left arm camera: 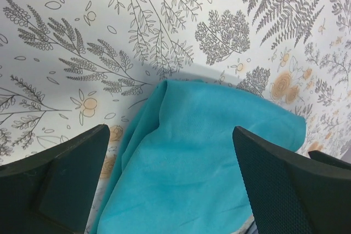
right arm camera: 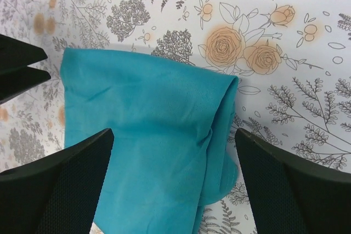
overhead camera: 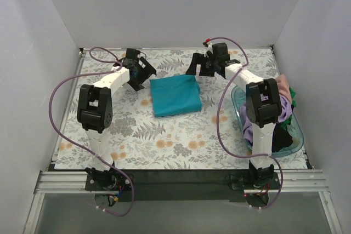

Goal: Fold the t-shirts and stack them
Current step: Fold the tshirt

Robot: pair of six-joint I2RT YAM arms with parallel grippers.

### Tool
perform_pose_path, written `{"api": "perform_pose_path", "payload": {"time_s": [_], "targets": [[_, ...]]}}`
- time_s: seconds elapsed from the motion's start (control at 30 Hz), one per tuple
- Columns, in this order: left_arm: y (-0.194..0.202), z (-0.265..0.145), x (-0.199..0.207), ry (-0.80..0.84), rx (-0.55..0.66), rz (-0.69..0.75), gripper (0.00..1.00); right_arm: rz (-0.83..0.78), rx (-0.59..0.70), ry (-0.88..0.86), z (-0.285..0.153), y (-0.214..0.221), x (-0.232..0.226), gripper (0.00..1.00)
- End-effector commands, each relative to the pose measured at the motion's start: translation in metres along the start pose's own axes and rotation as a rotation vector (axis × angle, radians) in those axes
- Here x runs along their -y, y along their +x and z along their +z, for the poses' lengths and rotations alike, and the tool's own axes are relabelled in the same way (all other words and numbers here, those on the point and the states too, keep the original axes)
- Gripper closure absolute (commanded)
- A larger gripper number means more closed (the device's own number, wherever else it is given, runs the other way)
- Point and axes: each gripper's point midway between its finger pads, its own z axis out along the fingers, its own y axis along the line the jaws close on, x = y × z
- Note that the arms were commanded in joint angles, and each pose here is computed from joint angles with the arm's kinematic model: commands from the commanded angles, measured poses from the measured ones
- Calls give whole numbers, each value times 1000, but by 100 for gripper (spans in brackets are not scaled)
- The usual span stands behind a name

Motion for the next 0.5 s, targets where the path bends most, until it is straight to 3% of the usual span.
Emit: {"api": "perform_pose_path", "payload": {"time_s": [0.0, 0.23, 0.47], "targets": [[-17, -34, 21, 58, 58, 58, 5, -64, 89, -94, -24, -39, -34, 2], [5, -49, 20, 151, 16, 96, 3, -142, 57, -112, -48, -7, -60, 2], [28, -33, 16, 157, -51, 118, 3, -159, -44, -76, -26, 42, -51, 2]]}}
